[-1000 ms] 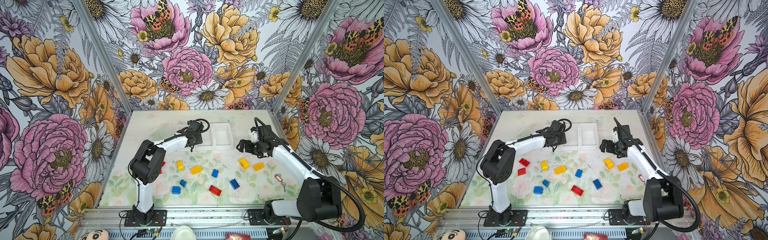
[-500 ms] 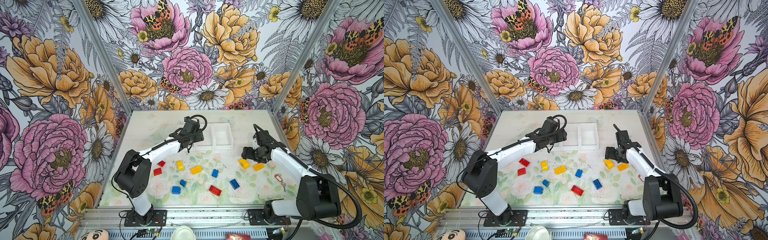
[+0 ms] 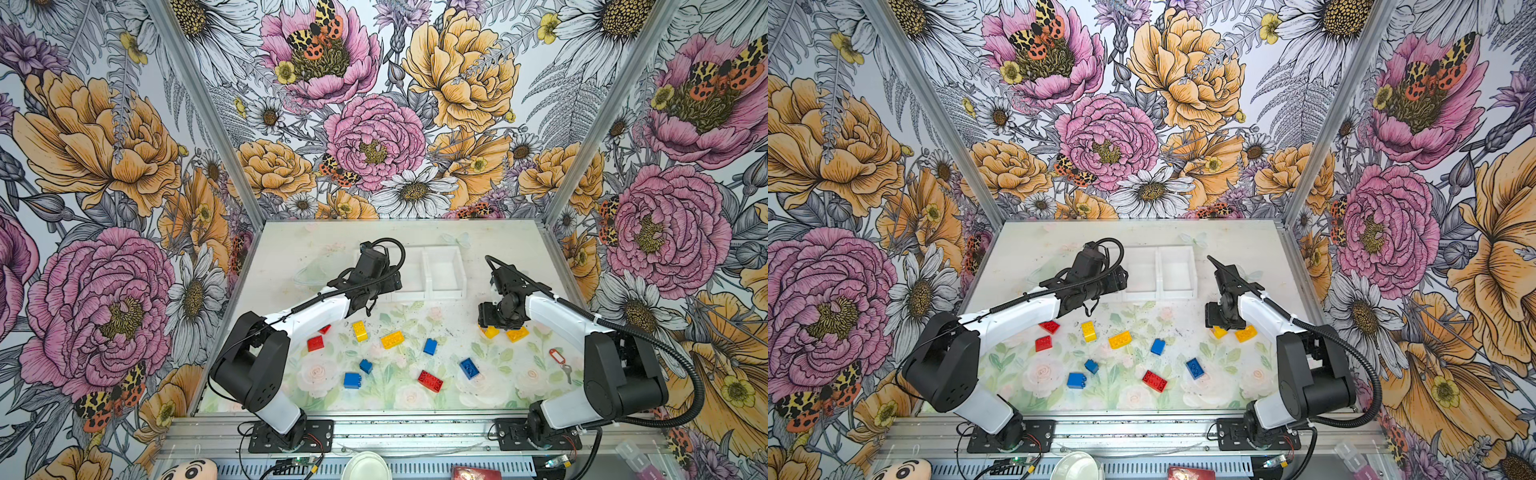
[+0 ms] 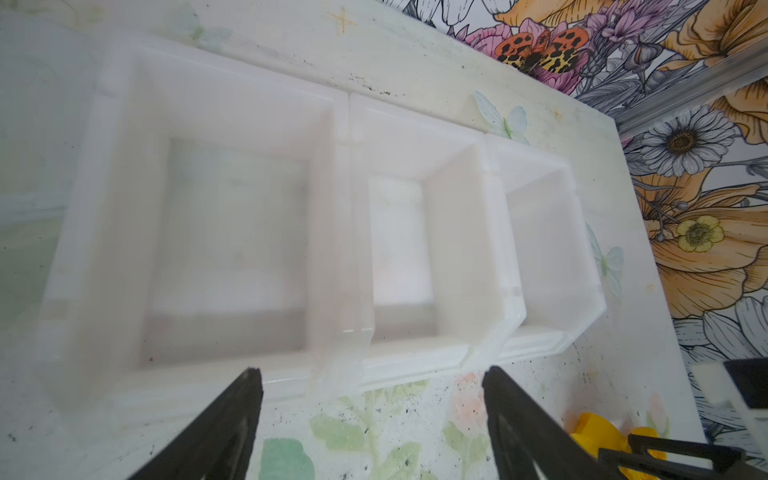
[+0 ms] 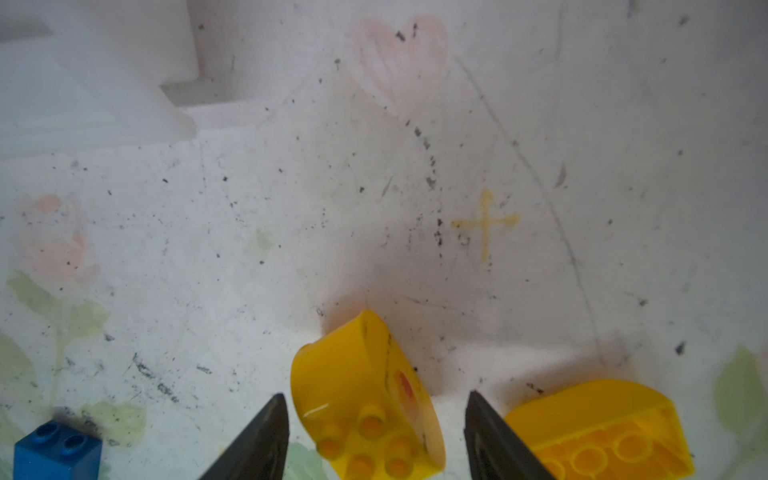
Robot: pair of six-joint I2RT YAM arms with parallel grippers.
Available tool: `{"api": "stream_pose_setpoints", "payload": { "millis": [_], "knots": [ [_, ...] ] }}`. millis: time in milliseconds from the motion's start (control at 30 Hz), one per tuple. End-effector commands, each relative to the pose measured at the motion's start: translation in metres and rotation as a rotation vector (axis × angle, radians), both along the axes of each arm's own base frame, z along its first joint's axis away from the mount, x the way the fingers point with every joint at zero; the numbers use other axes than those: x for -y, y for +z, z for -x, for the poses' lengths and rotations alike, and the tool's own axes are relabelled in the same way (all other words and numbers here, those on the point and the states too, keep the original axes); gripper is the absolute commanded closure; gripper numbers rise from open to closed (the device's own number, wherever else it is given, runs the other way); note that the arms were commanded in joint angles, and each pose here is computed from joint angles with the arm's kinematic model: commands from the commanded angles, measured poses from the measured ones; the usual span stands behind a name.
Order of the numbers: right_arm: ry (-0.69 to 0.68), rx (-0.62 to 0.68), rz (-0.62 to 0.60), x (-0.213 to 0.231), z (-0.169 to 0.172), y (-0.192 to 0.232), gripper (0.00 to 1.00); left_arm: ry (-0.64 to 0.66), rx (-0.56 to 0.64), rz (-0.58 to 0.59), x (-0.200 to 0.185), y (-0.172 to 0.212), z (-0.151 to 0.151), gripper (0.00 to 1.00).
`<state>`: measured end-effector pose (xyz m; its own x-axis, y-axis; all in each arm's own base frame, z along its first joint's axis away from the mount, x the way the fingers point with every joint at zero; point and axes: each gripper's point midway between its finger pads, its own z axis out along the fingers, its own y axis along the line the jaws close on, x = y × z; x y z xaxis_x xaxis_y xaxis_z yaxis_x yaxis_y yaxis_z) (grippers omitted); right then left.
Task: Sort the legos into containers by color
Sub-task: 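Lower the right gripper and grasp the curved yellow brick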
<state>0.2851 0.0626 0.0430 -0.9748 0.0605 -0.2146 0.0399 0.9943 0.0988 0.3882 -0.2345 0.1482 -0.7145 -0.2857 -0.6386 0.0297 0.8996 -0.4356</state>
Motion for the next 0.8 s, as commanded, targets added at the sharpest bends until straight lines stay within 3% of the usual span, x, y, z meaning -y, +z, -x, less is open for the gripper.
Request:
{"api": "stream_pose_setpoints", "payload": {
  "millis": [0,200,500,767],
  "knots": [
    [0.012,-0.004,0.038,0.002,-0.003,-0.003,0.38,0.008,0.040,0.043,-0.003,0.014,-0.003,0.15],
    [0.029,-0.018,0.065,0.002,-0.001,-0.008,0.49,0.022,0.045,0.048,-0.007,0.014,-0.002,0.14],
    [0.028,0.007,0.044,-0.003,-0.003,0.000,0.75,0.039,0.042,0.056,-0.014,0.011,0.000,0.12],
    [0.033,0.154,-0.080,-0.026,-0.023,0.062,0.82,0.045,0.065,0.110,-0.027,0.015,0.006,0.10]
  ]
}}
